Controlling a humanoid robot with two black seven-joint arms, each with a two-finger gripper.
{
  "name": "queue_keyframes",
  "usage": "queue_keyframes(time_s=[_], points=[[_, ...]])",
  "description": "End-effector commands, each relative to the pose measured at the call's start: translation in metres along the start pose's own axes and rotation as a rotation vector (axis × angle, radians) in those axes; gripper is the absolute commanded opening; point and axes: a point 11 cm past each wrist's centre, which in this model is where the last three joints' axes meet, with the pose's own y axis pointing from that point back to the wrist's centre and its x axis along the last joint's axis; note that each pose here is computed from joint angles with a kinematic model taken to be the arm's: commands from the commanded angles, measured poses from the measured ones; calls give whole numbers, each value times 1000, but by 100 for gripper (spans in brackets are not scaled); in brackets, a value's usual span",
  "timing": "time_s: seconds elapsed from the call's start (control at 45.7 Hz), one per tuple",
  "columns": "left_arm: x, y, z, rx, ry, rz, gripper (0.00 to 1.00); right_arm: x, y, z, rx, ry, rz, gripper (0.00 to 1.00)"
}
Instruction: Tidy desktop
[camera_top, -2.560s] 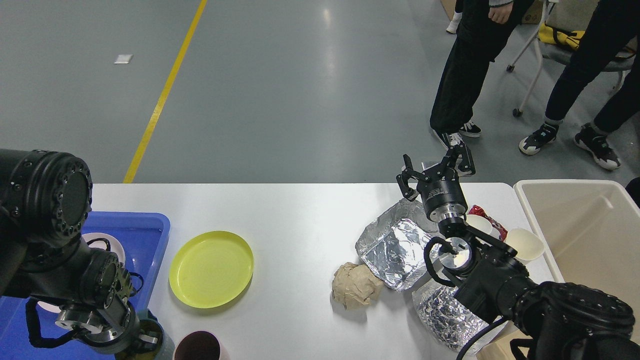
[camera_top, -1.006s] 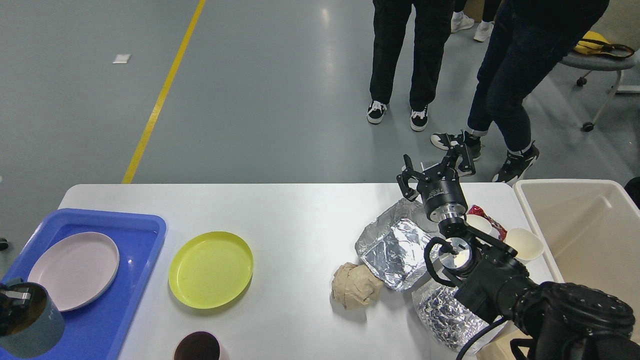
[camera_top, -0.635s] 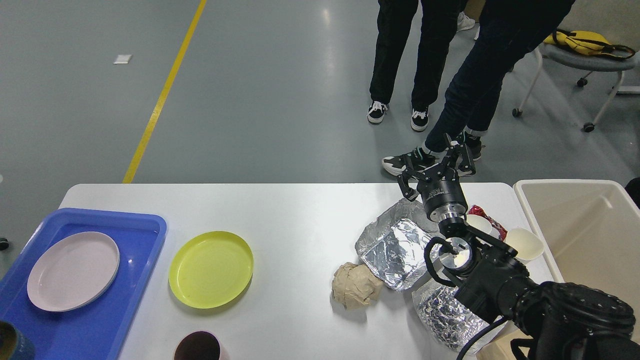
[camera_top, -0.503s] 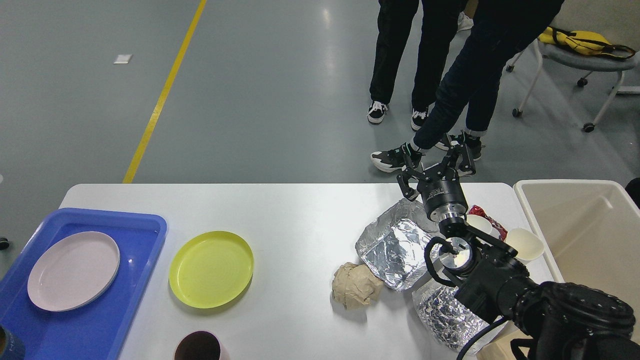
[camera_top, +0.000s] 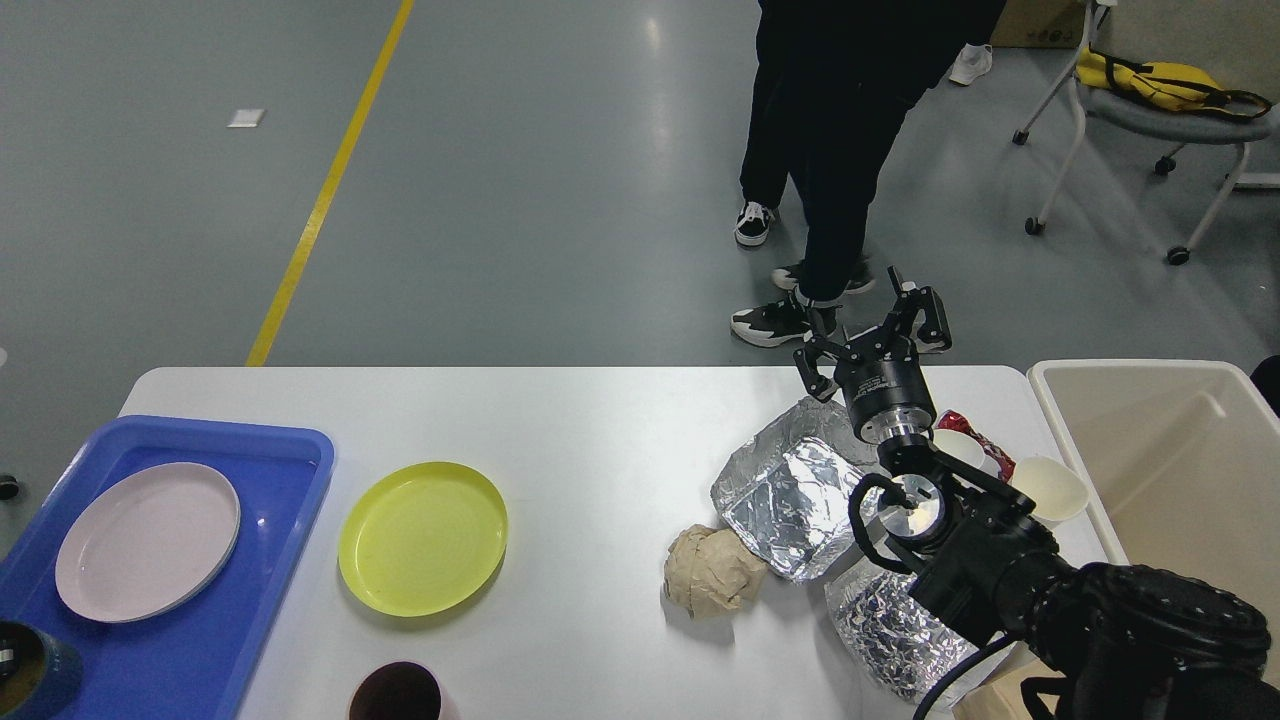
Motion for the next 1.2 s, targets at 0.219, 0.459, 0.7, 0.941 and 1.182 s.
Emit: queue_keyframes(time_s=[0.219,0.459,0.7,0.941,1.182], points=[[1,-8,-18,47,-15,14,11,0,0,0,0,-1,-1,100],[1,-9,-19,53,-21,17,15,0,0,0,-1,0,-1,100],[8,-10,-21,60,-25,39,28,0,0,0,0,-1,-1,100],[11,-7,-29,68,-9,48,68,-1,0,0,-1,-1,-2,100],[20,3,-46,106,-11,60,96,0,0,0,0,-2,-2,100]])
